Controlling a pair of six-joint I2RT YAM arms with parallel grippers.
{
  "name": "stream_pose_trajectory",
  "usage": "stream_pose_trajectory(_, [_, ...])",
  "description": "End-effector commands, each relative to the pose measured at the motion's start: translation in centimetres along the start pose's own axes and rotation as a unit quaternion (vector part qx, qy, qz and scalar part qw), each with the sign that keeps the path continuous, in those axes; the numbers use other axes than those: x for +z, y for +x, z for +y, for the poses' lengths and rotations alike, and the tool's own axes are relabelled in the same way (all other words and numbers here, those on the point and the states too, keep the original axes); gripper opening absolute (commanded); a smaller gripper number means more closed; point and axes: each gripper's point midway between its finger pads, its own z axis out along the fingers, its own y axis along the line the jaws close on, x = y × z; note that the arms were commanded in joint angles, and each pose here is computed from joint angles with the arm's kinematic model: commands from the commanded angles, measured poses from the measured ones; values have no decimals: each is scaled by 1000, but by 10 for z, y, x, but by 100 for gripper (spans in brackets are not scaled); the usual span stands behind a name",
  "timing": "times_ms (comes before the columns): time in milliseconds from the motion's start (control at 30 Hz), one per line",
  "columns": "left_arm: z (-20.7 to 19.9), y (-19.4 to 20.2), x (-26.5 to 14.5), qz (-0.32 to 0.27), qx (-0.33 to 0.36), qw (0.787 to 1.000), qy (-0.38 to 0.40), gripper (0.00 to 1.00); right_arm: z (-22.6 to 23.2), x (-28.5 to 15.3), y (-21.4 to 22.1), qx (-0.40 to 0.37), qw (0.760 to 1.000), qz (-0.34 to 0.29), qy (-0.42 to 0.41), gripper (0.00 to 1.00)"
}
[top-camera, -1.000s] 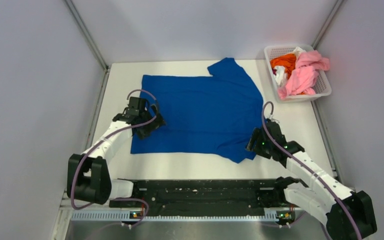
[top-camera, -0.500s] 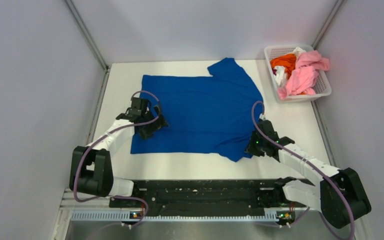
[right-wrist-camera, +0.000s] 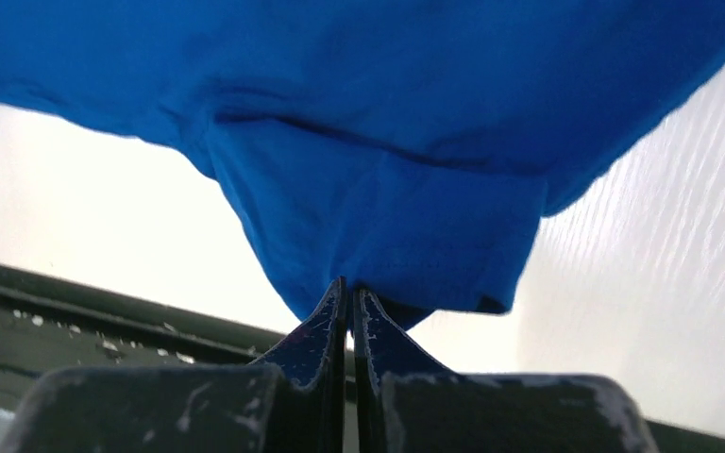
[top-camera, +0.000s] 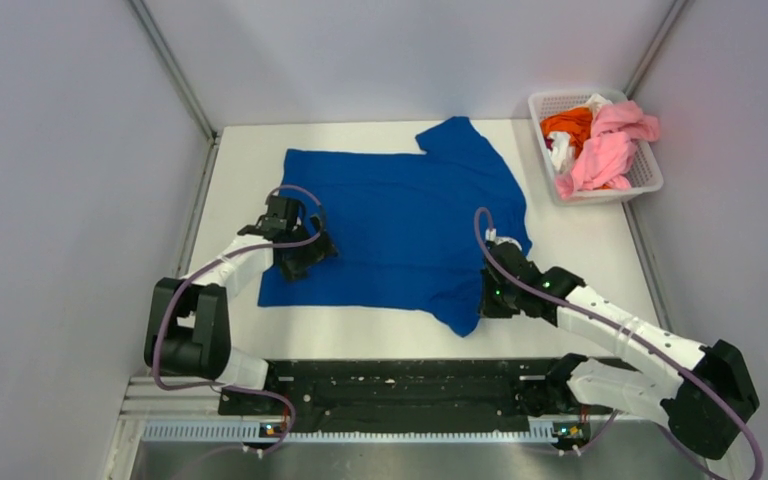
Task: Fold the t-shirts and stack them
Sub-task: Flatten out the tshirt
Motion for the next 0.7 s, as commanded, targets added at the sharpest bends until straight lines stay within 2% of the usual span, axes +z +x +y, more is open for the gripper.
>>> stream_pose_trajectory(0, [0,-3,5,-7,6,1000,0,99,-7,-12,31,16,999,45,7,0])
stream_pose_trajectory(33, [0,-3,5,-6,7,1000,1,99,-8,-14,37,17,998,52,4,0])
stream_pose_trajectory(133, [2,-3,6,-5,7,1000,-4,99,-14,-21,58,37,996,84,6,13])
stream_pose_trajectory(233, [4,-3,6,-6,7,1000,-11,99,-24,-28,85,110,985,128,34,23])
stream_pose_trajectory(333, [5,-5,5,-9,8,1000,-14,99,-17,-35,100,124,980,157,4,31])
stream_pose_trajectory(433, [3,-5,4,-9,9,1000,-11,99,-14,-43,76,115,988,105,-6,56])
stream_pose_trajectory(500, [1,-4,4,-5,9,1000,-5,99,-9,-45,51,107,993,54,-13,64])
stream_pose_trajectory(567, [0,-2,4,0,9,1000,-1,99,7,-44,30,86,995,20,-48,66])
stream_pose_trajectory(667, [1,0,4,3,8,1000,-3,99,48,-38,17,17,989,17,-146,66])
